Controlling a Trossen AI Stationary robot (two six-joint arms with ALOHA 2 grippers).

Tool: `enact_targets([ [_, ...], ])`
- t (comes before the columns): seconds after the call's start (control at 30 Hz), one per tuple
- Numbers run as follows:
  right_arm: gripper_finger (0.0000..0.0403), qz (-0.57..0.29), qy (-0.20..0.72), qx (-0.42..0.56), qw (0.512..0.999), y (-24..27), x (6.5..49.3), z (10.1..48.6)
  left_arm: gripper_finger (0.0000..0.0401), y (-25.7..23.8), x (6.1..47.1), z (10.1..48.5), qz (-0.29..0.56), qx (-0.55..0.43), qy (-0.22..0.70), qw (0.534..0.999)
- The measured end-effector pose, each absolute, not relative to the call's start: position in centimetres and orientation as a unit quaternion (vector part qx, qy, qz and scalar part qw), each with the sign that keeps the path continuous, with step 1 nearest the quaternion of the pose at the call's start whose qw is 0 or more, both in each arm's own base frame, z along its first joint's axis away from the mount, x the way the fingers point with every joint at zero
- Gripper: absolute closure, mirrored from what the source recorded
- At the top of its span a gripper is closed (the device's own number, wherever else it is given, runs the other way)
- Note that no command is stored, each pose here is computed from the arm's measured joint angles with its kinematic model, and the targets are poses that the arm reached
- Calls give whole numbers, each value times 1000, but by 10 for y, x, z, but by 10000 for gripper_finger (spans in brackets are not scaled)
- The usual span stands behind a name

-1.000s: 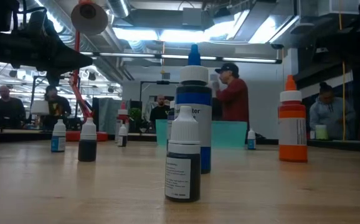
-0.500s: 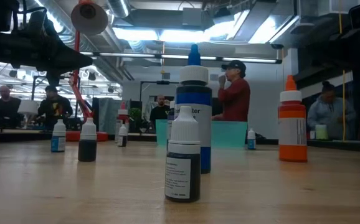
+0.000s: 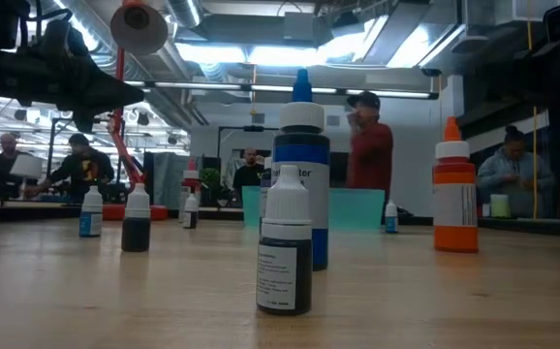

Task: Pick & Place food coloring
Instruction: Put the top small black food coloring bottle into the green bin

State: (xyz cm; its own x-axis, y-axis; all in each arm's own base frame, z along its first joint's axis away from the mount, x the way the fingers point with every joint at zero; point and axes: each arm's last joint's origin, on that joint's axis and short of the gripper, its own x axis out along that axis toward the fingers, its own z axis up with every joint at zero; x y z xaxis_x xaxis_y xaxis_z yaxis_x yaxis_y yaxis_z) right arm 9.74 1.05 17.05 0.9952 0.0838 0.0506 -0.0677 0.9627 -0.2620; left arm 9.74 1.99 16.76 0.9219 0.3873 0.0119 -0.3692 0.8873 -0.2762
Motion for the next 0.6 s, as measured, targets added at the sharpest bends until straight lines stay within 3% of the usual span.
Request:
enact_targets([
  [0.37,377,37,-61,-80,994,10,97,177,384,20,97,176,187,-137,-64,971],
  [0.6,377,35,-96,-56,993,10,96,184,384,19,97,207,183,-141,-73,970],
])
